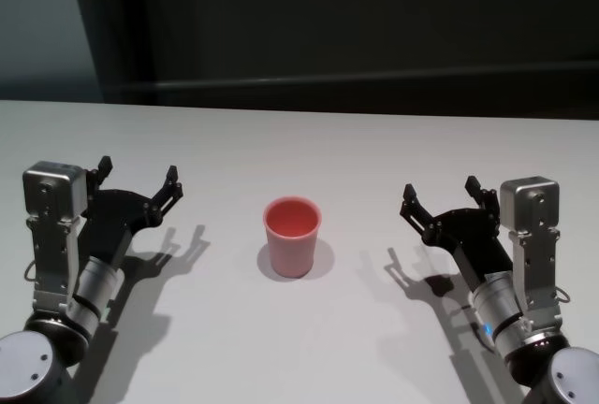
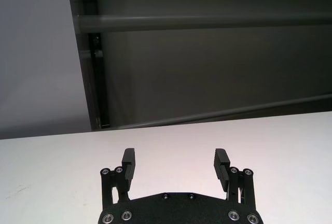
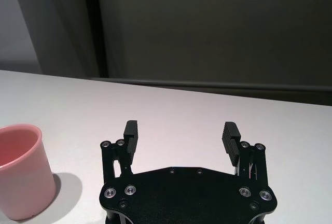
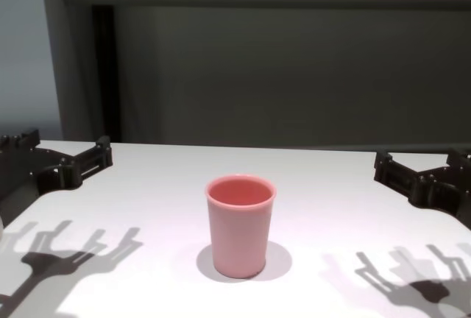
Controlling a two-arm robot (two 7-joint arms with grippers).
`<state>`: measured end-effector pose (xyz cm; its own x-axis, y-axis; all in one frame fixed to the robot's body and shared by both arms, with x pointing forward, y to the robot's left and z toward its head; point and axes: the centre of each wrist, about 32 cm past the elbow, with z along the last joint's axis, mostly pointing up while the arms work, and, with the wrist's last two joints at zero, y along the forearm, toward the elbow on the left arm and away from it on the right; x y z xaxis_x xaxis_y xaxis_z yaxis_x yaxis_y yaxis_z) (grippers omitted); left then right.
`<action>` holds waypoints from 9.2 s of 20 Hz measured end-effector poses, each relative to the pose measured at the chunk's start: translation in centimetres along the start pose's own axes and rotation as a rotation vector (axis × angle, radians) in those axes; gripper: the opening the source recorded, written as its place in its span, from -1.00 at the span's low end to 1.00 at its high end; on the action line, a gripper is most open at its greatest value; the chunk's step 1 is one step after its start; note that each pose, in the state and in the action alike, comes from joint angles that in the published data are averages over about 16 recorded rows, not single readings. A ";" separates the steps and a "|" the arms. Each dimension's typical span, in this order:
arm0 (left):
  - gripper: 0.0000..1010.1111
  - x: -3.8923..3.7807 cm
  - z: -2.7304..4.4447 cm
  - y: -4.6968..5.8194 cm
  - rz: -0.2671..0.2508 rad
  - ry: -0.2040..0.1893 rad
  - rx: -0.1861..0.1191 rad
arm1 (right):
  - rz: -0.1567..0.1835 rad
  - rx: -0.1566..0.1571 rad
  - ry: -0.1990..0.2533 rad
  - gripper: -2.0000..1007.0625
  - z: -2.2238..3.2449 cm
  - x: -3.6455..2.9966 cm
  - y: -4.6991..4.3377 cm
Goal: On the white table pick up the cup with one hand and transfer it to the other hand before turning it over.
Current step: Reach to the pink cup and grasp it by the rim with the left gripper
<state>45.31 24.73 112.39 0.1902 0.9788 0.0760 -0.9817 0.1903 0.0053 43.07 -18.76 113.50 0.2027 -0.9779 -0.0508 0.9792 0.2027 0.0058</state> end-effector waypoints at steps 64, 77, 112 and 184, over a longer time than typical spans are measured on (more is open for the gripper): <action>0.98 8.98 12.73 -3.4 -0.671 -0.731 0.010 | 0.000 0.000 0.000 0.99 0.00 0.00 0.00; 0.98 8.23 17.86 -6.1 -0.924 -1.077 0.052 | 0.000 0.000 0.000 0.99 0.00 0.00 0.00; 0.98 0.12 21.03 -12.5 -1.419 -1.605 0.024 | 0.000 0.000 0.000 0.99 0.00 0.00 0.00; 0.98 -3.35 18.55 -16.7 -1.532 -1.741 0.110 | 0.000 0.000 0.000 0.99 0.00 0.00 0.00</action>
<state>60.87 16.87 130.54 0.3985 -0.8047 0.4401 -0.1867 0.3986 0.8979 43.08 -18.76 113.50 0.2027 -0.9779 -0.0507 0.9792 0.2027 0.0059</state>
